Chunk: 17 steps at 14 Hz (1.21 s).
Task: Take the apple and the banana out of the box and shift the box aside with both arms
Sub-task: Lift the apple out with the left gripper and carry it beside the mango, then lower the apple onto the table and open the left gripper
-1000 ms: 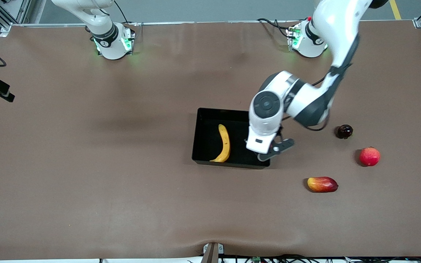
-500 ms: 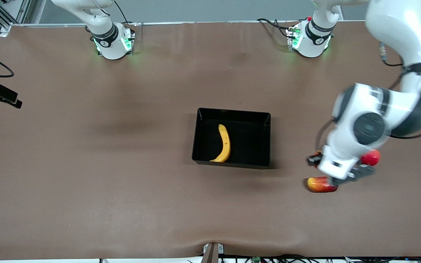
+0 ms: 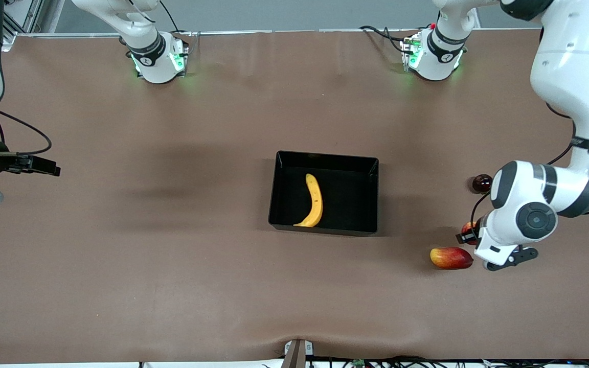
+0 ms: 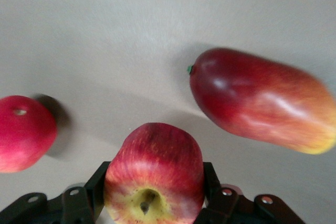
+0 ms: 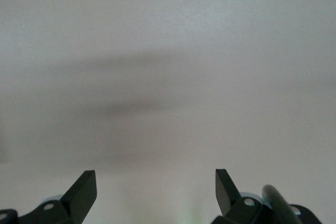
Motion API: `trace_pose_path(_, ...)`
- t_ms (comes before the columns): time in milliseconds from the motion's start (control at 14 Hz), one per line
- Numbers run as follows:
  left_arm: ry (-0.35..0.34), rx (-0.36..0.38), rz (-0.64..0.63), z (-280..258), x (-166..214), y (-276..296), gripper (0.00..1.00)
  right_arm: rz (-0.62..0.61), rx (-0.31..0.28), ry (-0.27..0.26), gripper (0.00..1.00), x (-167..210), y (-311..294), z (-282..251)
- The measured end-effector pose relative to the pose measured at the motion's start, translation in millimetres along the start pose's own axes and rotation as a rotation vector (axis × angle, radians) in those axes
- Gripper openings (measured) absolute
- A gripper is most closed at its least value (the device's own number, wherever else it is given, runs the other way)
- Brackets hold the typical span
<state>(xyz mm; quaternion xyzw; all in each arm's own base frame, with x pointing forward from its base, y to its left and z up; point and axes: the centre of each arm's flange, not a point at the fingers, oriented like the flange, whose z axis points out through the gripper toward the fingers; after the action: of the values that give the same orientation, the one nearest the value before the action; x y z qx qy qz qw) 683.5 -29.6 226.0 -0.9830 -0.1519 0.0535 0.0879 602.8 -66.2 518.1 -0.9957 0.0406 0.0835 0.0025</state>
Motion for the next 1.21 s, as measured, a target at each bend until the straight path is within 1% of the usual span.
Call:
trace_pose_path(71, -0.012, 0.002, 0.005, 9, -3, 1, 0.73, 0.002, 0.000, 0.012, 1.00, 1, 1, -2)
trace_pose_path(214, -0.029, 0.005, 0.021, 15, -12, 8, 0.73, 0.015, -0.003, 0.056, 1.00, 11, 6, 1)
trace_pose_path(429, -0.055, 0.015, 0.037, 25, -24, 13, 0.73, 0.054, -0.008, 0.110, 1.00, 41, 31, 31)
trace_pose_path(571, -0.063, 0.020, 0.037, 28, -28, 12, 0.73, 0.075, -0.010, 0.118, 1.00, 54, 45, 51)
trace_pose_path(714, -0.067, 0.022, 0.036, 29, -29, 10, 0.73, 0.087, -0.009, 0.114, 1.00, 56, 53, 56)
trace_pose_path(786, -0.064, 0.021, 0.036, 27, -29, 10, 0.80, 0.088, -0.009, 0.116, 1.00, 56, 54, 55)
trace_pose_path(929, -0.042, 0.009, 0.043, 10, -30, 15, 0.99, 0.088, -0.008, 0.120, 1.00, 56, 53, 53)
trace_pose_path(1071, 0.003, -0.008, 0.066, -34, -38, 28, 1.00, 0.095, 0.010, 0.122, 1.00, 56, 53, 53)
trace_pose_path(1214, 0.040, -0.021, 0.094, -93, -58, 45, 1.00, 0.111, 0.040, 0.125, 1.00, 56, 57, 53)
